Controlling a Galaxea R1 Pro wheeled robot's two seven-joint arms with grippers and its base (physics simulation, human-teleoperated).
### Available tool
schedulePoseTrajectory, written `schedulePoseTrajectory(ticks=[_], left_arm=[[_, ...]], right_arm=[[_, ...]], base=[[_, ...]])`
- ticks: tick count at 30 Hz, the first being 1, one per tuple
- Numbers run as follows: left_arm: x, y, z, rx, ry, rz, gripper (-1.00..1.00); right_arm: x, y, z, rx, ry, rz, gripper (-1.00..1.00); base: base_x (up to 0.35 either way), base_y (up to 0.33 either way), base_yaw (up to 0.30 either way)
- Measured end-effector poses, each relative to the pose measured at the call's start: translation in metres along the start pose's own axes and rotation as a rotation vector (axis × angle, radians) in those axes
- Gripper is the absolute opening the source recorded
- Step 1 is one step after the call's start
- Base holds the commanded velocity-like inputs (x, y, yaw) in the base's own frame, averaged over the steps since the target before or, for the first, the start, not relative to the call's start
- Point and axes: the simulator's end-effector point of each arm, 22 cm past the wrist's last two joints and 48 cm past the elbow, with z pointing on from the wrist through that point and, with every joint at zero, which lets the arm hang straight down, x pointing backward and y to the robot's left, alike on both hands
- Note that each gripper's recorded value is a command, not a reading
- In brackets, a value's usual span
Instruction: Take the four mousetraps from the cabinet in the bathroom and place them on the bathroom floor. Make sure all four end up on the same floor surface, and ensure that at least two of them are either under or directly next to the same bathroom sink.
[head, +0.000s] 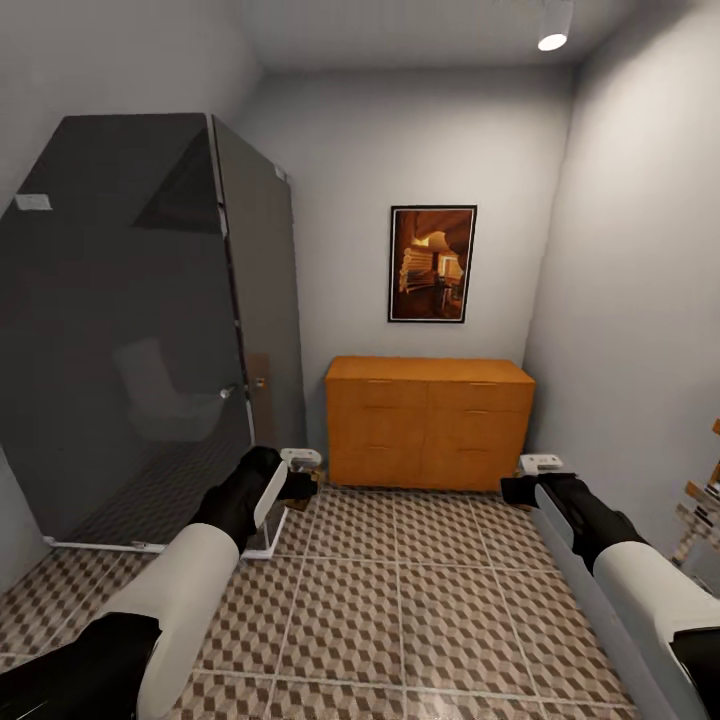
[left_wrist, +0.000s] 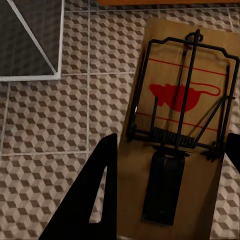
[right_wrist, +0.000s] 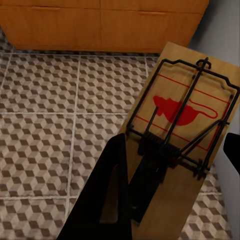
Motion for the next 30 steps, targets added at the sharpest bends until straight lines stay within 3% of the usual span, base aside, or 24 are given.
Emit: schedulePoseTrajectory(ticks=[30], left_arm=[[0.0061,0.0003,0.0031,-0.002,0.015,0.001,-1.00]], right_arm=[[-0.0001,0.0002,0.0001,0.003,-0.001,-0.005,-1.00]], base=[[-0.345,0.000,0.270]])
